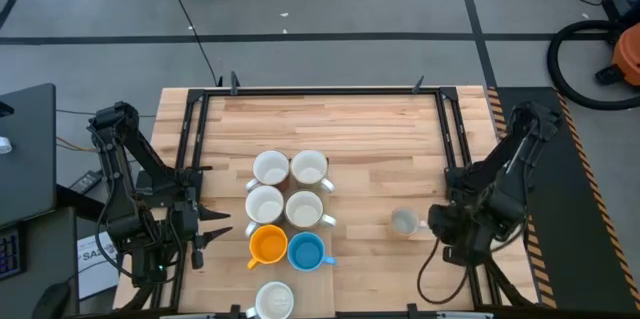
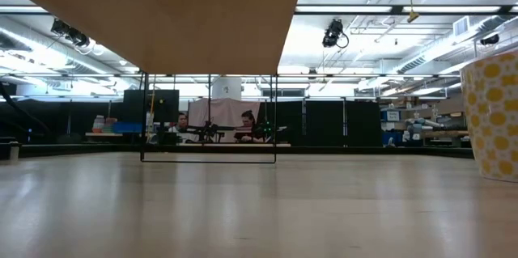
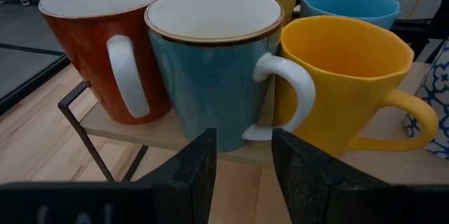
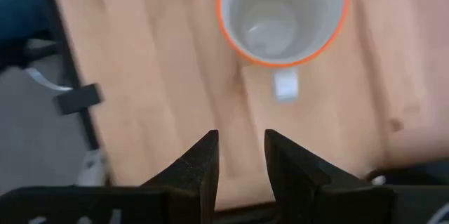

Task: Place coffee mugs
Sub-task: Put the yellow mug on the shelf aligned with the blue mug

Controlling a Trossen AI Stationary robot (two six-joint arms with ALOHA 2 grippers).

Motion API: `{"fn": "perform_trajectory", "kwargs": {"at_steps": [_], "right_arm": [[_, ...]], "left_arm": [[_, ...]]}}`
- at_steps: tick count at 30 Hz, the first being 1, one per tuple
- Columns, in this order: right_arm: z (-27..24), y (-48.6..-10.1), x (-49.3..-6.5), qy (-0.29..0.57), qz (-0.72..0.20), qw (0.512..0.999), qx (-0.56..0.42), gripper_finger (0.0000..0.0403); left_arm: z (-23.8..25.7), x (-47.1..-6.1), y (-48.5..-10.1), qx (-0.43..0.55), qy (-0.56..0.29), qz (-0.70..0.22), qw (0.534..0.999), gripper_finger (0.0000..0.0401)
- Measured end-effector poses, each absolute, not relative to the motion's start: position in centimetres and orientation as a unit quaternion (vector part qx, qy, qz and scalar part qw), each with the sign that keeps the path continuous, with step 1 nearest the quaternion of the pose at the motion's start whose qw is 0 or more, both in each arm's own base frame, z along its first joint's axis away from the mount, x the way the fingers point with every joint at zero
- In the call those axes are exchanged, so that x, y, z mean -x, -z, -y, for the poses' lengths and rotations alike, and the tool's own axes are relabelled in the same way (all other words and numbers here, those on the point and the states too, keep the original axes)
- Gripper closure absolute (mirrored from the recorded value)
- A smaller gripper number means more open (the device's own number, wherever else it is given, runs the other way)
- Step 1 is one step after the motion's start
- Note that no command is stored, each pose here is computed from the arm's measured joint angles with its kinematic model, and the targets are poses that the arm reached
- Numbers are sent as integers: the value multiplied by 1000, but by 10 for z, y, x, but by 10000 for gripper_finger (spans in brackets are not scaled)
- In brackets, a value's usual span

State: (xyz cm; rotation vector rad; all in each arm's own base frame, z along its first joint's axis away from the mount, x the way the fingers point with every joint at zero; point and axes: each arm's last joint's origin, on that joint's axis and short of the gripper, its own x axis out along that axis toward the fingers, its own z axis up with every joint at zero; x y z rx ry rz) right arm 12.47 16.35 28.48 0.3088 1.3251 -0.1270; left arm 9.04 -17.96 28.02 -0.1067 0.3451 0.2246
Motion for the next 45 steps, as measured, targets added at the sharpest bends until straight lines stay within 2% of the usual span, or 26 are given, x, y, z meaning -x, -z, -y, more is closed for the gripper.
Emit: {"fn": "perform_trajectory", "kwargs": {"at_steps": [6,19,25,38,45], "right_arm": [[-173,-270,-124,96,-602,790,-62,282],[-186,-245,-134,110,-631,767,43,282],[-179,-244,-138,148,-640,754,20,282],[-178,-243,-139,140,-686,714,-18,282],[-178,-243,-139,135,-692,709,-22,279]], "left_arm": [[180,-90,-280,53,-111,-171,977,257],[180,-90,-280,54,-111,-171,977,257],[180,-90,-280,54,-111,-171,977,257],[180,-90,-280,54,-111,-171,977,257],[180,-90,-280,55,-111,-171,977,257]]}}
